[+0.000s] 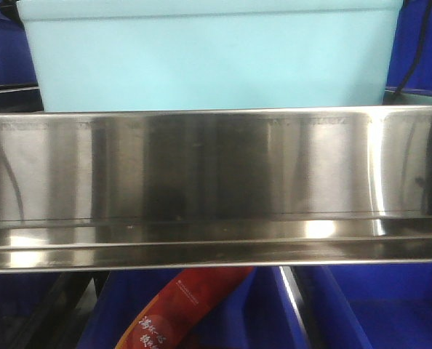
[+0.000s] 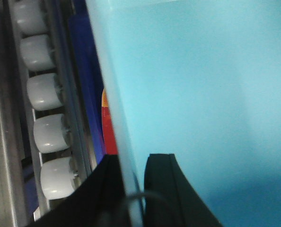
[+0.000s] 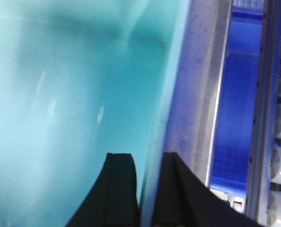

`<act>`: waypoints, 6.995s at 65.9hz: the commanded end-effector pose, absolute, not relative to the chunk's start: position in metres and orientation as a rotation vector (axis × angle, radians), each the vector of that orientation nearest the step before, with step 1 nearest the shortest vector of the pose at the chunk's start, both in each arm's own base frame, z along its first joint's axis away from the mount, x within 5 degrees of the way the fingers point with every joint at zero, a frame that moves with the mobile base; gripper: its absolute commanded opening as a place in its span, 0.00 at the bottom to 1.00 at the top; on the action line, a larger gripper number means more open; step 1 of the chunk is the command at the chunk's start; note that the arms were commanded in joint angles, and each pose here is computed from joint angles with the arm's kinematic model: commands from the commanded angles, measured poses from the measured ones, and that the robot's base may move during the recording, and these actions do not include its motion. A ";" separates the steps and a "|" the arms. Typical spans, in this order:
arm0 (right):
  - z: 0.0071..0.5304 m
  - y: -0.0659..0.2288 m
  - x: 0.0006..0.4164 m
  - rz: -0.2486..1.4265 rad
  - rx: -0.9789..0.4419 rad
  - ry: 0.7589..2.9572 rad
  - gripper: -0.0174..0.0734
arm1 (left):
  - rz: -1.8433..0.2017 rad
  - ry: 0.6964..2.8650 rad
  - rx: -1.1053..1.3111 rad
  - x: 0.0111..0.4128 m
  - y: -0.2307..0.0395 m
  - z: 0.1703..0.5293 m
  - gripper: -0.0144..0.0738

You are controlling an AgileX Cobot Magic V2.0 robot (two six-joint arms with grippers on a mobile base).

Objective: Fetch blue bin and place on conveyor start
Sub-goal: 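Grip the teal bin's side walls with both grippers, then lift the teal bin up and pull it off the shelf, then hold the teal bin with both grippers while driving to the conveyor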

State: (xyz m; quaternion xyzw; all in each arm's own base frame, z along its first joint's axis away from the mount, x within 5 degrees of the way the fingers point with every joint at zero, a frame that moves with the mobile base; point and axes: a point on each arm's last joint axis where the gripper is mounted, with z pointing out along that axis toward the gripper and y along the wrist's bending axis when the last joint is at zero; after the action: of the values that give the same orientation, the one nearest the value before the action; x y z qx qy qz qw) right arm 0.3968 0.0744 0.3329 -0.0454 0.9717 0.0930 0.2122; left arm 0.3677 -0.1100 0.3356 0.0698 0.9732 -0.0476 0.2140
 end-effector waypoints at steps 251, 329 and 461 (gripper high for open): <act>0.480 0.058 0.313 0.258 -0.121 2.084 0.02 | -0.338 1.817 0.110 0.301 -0.091 0.496 0.04; 0.480 0.058 0.313 0.258 -0.121 2.084 0.02 | -0.338 1.817 0.110 0.301 -0.091 0.496 0.04; 0.482 0.058 0.314 0.258 -0.118 2.063 0.02 | -0.338 1.817 0.110 0.301 -0.091 0.496 0.04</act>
State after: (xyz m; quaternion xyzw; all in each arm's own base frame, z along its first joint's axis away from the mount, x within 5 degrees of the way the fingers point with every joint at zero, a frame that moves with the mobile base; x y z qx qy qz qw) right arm 0.3157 0.0621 0.4723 -0.0386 0.8722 0.1240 0.4716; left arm 0.3042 -0.0912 0.4854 0.0588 0.8069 -0.1246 0.5744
